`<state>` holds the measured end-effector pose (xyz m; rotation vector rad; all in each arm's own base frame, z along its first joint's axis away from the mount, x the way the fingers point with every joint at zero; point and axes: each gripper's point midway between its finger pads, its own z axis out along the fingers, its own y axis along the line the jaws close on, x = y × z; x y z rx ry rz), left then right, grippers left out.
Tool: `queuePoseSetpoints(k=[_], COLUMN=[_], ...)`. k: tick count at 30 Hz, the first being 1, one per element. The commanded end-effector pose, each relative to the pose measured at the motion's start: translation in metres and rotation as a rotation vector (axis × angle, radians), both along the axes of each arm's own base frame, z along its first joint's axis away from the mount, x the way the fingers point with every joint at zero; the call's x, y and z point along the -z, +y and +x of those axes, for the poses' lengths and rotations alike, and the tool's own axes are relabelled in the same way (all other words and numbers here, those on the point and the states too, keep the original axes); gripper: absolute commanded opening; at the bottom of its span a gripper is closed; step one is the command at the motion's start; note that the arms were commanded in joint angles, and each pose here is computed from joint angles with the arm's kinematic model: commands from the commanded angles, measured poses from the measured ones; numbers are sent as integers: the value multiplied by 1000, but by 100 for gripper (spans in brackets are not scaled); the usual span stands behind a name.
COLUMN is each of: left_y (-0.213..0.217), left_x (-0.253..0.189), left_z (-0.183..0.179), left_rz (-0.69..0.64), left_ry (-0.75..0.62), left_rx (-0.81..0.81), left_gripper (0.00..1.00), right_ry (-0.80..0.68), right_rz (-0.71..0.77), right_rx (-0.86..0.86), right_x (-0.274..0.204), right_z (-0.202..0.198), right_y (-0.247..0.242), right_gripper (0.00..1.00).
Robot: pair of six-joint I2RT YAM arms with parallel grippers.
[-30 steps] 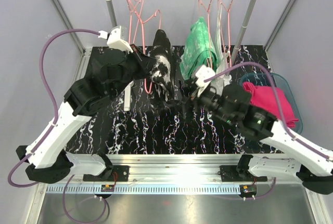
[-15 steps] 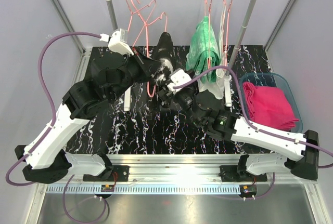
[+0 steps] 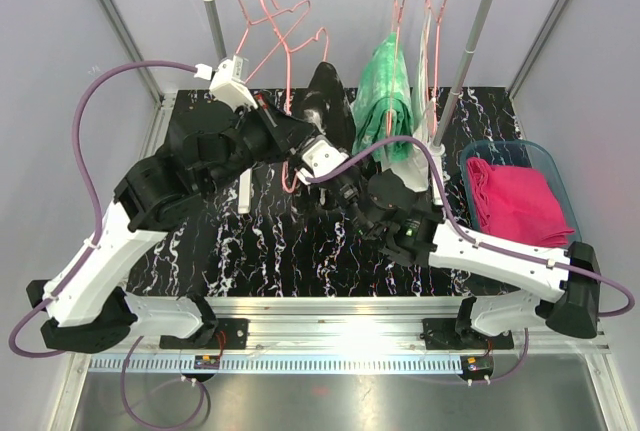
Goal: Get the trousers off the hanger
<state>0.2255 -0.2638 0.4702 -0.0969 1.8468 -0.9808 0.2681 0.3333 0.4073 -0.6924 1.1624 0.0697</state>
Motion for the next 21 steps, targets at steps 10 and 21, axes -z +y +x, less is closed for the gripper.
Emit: queuePoseSetpoints(k=[10,21], left_y=[40,73], left_x=[-25,31], left_z=[7,16], left_rz=[88,254], left_ry=[-165,-97], left_rx=[-126,-267], left_gripper=[0,0], right_ry=[-101,-168], right_rz=[162,232], right_rx=[26,177], right_x=[-111,-199], right_z=[-20,-25], right_y=[-52,-110], right_gripper=[0,0])
